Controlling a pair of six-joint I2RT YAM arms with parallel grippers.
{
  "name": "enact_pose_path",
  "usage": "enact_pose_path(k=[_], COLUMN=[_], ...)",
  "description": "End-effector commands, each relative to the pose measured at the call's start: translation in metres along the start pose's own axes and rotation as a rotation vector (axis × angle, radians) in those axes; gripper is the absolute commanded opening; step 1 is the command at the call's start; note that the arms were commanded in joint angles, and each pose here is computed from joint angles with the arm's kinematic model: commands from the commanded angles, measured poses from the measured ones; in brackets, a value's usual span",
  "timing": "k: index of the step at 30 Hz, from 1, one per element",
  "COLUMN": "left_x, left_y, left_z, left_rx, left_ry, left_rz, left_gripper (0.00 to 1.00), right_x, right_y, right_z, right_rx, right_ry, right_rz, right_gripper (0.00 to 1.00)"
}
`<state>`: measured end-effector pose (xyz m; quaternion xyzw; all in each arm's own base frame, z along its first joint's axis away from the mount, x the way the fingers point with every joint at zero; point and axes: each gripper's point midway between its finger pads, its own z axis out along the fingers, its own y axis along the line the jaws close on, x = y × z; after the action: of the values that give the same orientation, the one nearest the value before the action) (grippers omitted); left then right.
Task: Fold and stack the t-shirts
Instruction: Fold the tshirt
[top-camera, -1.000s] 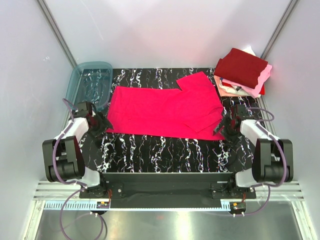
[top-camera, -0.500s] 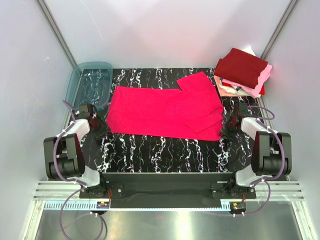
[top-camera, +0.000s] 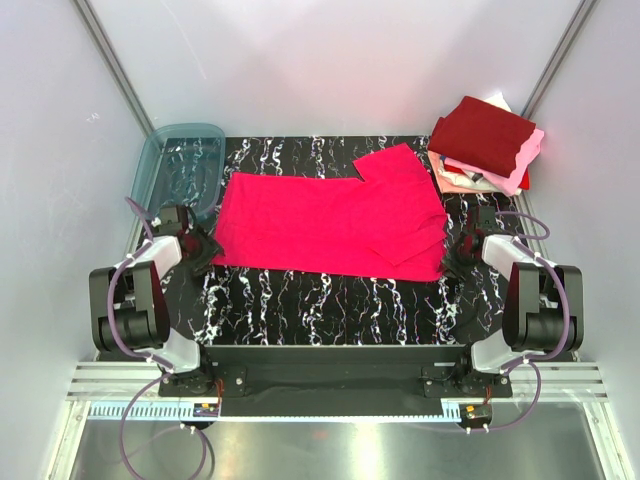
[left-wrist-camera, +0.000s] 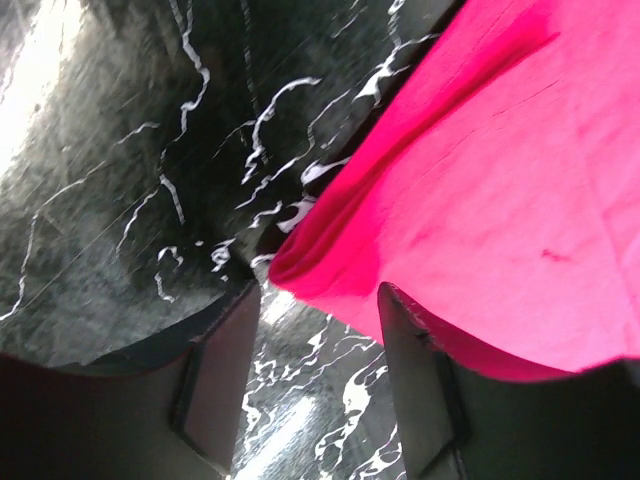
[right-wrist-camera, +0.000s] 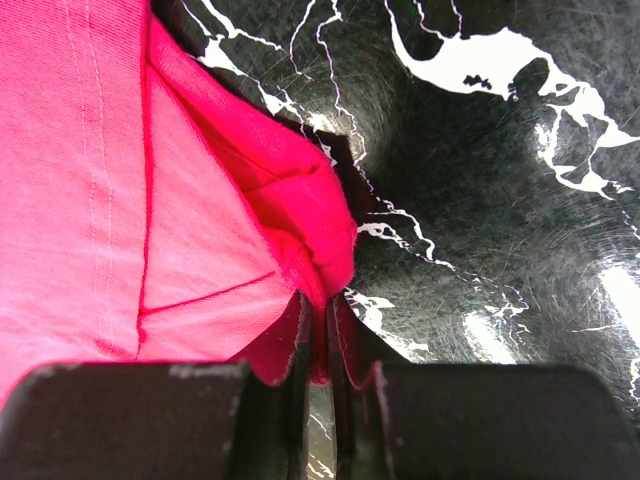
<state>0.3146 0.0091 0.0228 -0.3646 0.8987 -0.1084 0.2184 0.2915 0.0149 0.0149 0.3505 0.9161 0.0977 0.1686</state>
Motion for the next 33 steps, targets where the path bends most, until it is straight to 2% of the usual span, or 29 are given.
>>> enact_pose_path(k=[1, 3, 8, 9, 11, 12, 13, 19, 20, 23, 27, 33], left_x=[-0.006, -0.005, 0.003, 0.007, 0.004, 0.004, 0.004, 0.015, 0.018, 0.029, 0.051, 0.063], left_y=[0.001, 0.002, 0.006, 0.007, 0.006, 0.005, 0.004, -0.003, -0.003, -0.002, 0.005, 0.014], left_z=[0.007, 0.009, 0.024, 0.028, 0.026, 0.025, 0.024, 0.005, 0.002, -0.013, -0.032, -0.061], left_rx=[-0.015, -0.015, -0.017, -0.016, -0.015, -0.007, -0.005, 0.029, 0.032, 0.06, 0.088, 0.087], left_ry=[-0.046, -0.06, -0.036, -0.022, -0.045, -0.048, -0.045, -0.028, -0.028, -0.021, -0.009, -0.044], left_rz=[-0.002, -0.006, -0.01, -0.008, 0.005, 0.006, 0.009, 0.023, 0.02, 0.014, 0.002, -0.01], left_gripper=[0.58, 0.57, 0.43, 0.34, 0.22, 0.07, 0.0, 0.0, 0.0, 0.0, 0.0, 0.0], right_x=[-0.004, -0.004, -0.005, -0.005, -0.005, -0.005, -0.005, -0.019, -0.026, -0.033, -0.03, -0.02], right_y=[-0.003, -0.003, -0.004, -0.004, -0.004, -0.005, -0.004, -0.016, -0.026, -0.027, -0.034, -0.045], right_z=[-0.007, -0.006, -0.005, -0.004, -0.003, -0.002, -0.003, -0.019, -0.028, -0.048, -0.064, -0.085], right_rx=[0.003, 0.005, 0.007, 0.009, 0.008, 0.012, 0.009, 0.074, 0.134, 0.146, 0.166, 0.157], right_ry=[-0.025, -0.025, -0.023, -0.023, -0.02, -0.019, -0.019, -0.072, -0.122, -0.177, -0.196, -0.194], right_rz=[-0.012, -0.018, -0.019, -0.019, -0.018, -0.016, -0.012, -0.003, 0.009, 0.031, 0.063, 0.175], right_gripper=[0.05, 0.04, 0.03, 0.04, 0.03, 0.03, 0.01, 0.0, 0.0, 0.0, 0.0, 0.0])
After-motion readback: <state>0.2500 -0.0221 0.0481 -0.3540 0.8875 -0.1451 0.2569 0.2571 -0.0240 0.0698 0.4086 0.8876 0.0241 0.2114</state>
